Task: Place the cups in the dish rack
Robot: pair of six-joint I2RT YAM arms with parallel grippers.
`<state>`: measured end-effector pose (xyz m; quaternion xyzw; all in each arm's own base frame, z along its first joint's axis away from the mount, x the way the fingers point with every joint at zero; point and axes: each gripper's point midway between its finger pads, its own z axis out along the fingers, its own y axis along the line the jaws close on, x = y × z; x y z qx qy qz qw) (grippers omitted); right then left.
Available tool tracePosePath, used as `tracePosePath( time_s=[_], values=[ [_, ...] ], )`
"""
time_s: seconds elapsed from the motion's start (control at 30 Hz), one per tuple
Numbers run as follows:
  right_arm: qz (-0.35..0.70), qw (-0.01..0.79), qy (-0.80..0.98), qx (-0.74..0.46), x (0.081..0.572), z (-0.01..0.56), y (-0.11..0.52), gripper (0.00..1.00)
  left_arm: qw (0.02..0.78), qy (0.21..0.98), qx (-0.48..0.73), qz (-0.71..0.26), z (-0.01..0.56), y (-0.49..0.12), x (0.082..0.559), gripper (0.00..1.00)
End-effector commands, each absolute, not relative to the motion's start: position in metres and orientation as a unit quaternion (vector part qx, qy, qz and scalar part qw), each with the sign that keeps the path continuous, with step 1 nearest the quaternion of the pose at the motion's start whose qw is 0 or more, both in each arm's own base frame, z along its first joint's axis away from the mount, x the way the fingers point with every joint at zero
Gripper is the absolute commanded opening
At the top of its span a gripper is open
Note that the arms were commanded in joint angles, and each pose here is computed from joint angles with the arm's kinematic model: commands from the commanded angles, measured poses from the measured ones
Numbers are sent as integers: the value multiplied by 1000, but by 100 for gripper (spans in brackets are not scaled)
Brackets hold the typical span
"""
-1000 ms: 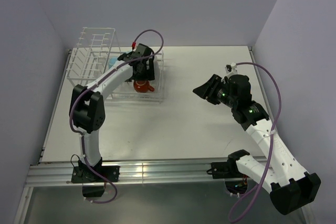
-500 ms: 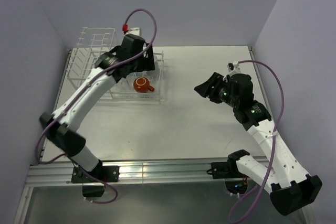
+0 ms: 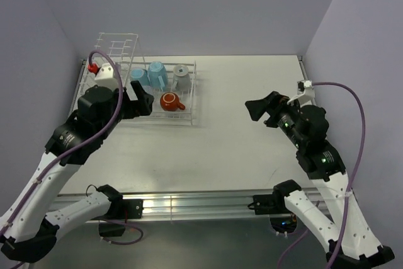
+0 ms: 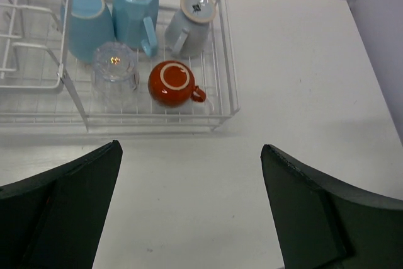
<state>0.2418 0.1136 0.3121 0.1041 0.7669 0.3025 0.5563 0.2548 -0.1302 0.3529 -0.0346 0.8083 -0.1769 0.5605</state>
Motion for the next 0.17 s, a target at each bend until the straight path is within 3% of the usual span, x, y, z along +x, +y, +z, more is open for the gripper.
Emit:
tracePosePath(
  time_s=[0.0, 0.13],
  values=[
    [273, 598, 747, 103, 236, 328, 96, 100, 585, 781, -2, -220, 365, -141, 248, 99],
    [254, 609, 742, 117, 234, 328, 85, 100, 585, 777, 12, -231, 361, -145, 245, 99]
  ],
)
